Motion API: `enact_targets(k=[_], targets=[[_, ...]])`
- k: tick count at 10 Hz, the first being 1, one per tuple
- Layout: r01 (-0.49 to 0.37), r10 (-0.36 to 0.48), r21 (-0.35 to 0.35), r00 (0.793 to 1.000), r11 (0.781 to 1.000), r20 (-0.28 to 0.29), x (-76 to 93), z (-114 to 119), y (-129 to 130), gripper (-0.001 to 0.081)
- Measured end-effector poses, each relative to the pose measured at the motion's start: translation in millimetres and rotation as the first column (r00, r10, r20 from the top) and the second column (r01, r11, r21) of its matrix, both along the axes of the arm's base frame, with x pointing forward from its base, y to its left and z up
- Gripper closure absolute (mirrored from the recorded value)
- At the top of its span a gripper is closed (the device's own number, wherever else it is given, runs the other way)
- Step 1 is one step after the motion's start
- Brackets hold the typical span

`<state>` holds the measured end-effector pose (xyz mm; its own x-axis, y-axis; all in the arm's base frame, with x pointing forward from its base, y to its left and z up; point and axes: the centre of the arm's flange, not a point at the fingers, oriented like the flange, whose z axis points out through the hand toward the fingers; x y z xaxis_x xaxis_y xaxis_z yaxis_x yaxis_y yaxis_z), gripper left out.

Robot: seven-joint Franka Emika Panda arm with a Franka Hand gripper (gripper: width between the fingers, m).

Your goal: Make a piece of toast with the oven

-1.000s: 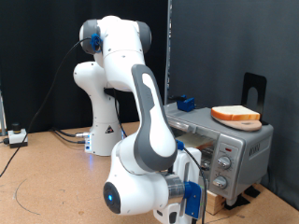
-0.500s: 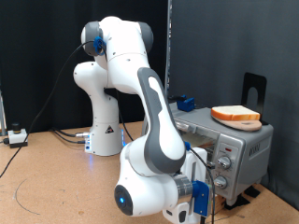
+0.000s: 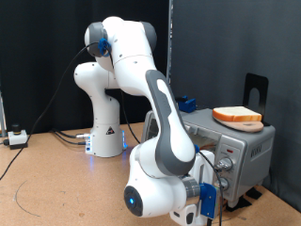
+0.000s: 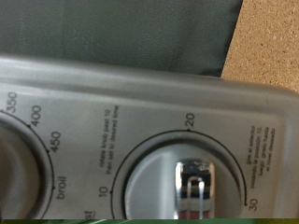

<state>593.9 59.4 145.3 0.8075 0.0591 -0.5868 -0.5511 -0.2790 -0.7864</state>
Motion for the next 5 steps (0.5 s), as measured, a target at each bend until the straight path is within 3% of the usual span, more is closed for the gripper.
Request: enact_targets(k=[3, 5], targets=[[0.002, -0.002, 0.011, 1.0, 1.0, -0.005, -2.7, -2, 8, 0.0023], [-0.001, 0.001, 0.015, 1.0, 1.0, 0.0, -4.3, -3, 14, 0.0378]])
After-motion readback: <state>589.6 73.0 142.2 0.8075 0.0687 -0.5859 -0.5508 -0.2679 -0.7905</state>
